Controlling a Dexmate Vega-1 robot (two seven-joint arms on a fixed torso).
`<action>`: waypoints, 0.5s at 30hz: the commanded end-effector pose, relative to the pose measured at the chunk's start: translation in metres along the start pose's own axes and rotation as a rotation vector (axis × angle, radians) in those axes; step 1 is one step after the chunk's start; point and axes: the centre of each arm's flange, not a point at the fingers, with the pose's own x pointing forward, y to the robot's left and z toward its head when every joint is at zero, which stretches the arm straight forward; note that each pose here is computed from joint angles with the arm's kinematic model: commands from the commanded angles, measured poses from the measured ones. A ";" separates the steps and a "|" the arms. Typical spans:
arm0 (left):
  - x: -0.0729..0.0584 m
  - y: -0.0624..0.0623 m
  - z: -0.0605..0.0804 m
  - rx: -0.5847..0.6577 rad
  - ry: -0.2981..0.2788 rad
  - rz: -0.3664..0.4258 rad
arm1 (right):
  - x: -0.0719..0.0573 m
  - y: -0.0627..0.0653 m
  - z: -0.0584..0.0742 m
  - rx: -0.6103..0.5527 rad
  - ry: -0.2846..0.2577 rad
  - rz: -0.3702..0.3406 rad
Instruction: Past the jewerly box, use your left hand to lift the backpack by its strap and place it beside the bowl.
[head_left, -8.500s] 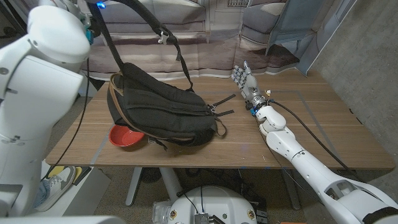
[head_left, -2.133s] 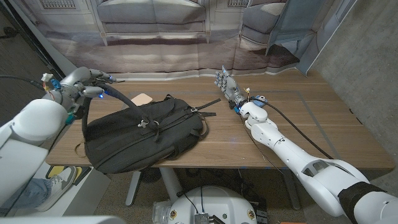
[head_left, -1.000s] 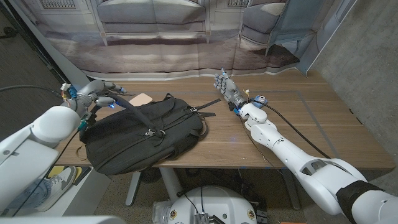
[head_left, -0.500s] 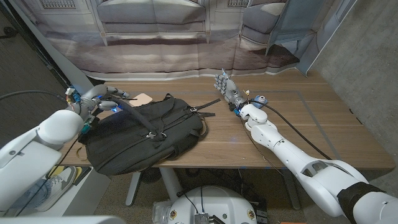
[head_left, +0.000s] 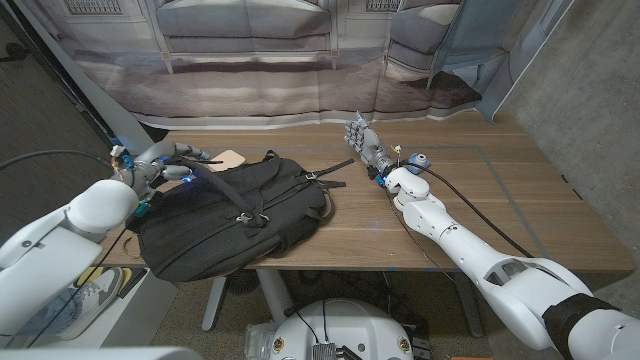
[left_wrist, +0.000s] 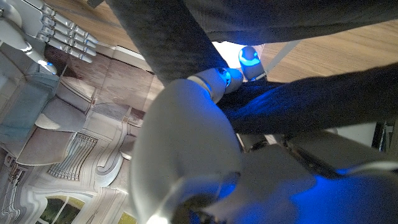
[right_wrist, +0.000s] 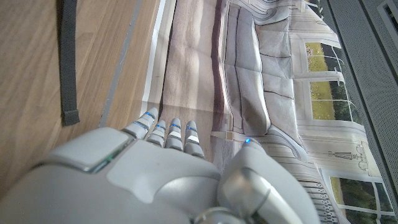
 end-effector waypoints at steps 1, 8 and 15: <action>-0.002 0.002 -0.001 0.011 0.007 -0.010 | -0.002 0.001 -0.001 -0.001 0.002 -0.001; -0.002 0.003 0.001 0.016 0.020 -0.017 | 0.000 0.001 -0.001 0.000 0.003 0.003; -0.004 0.003 0.003 0.010 0.019 -0.018 | 0.001 0.000 -0.001 0.004 0.005 0.004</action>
